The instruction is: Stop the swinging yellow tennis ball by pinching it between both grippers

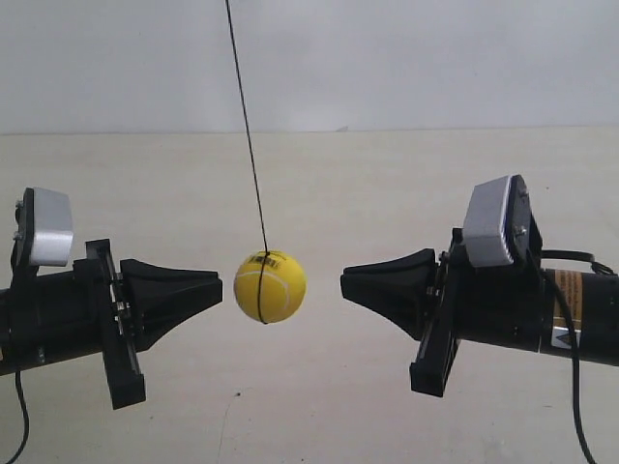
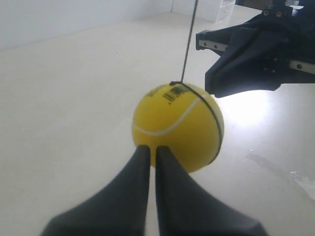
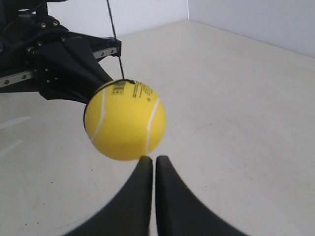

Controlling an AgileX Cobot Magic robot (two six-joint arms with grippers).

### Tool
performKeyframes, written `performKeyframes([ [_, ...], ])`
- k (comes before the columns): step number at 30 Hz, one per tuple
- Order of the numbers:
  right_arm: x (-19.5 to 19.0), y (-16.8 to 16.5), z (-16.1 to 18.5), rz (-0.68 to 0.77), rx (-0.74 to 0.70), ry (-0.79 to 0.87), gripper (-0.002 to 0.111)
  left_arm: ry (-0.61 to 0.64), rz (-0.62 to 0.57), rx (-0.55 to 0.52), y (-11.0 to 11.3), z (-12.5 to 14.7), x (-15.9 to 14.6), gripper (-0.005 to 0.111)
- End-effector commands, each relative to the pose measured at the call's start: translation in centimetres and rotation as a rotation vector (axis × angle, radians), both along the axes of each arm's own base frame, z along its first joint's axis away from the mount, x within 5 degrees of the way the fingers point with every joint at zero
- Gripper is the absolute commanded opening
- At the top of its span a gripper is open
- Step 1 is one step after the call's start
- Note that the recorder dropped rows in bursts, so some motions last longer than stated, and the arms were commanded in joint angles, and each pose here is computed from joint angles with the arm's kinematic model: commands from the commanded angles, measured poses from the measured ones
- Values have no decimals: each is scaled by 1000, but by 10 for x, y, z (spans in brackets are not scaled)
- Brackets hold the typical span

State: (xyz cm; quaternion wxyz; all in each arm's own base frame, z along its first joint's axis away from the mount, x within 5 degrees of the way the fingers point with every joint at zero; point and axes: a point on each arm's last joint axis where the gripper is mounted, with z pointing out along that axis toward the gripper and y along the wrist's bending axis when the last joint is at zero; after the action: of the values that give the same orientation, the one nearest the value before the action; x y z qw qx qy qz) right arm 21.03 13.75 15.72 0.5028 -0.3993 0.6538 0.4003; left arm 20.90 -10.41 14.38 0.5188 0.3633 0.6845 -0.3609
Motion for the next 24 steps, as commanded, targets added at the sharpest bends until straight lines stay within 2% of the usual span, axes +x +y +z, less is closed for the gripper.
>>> performKeyframes([
  [1, 0, 1, 2, 4, 16, -9, 0, -6, -2, -11, -1, 1, 1, 5],
  [9, -1, 2, 2, 7, 21, 6, 0, -6, -2, -11, -1, 1, 1, 5],
  [15, -12, 25, 4, 65, 21, -65, 0, -6, -4, -11, -1, 1, 1, 5],
  [19, -7, 23, 2, -2, 3, -57, 0, -6, -4, -11, -1, 1, 1, 5],
  [24, -5, 22, 0, -18, -25, -62, 0, -9, -1, -10, -1, 1, 1, 5],
])
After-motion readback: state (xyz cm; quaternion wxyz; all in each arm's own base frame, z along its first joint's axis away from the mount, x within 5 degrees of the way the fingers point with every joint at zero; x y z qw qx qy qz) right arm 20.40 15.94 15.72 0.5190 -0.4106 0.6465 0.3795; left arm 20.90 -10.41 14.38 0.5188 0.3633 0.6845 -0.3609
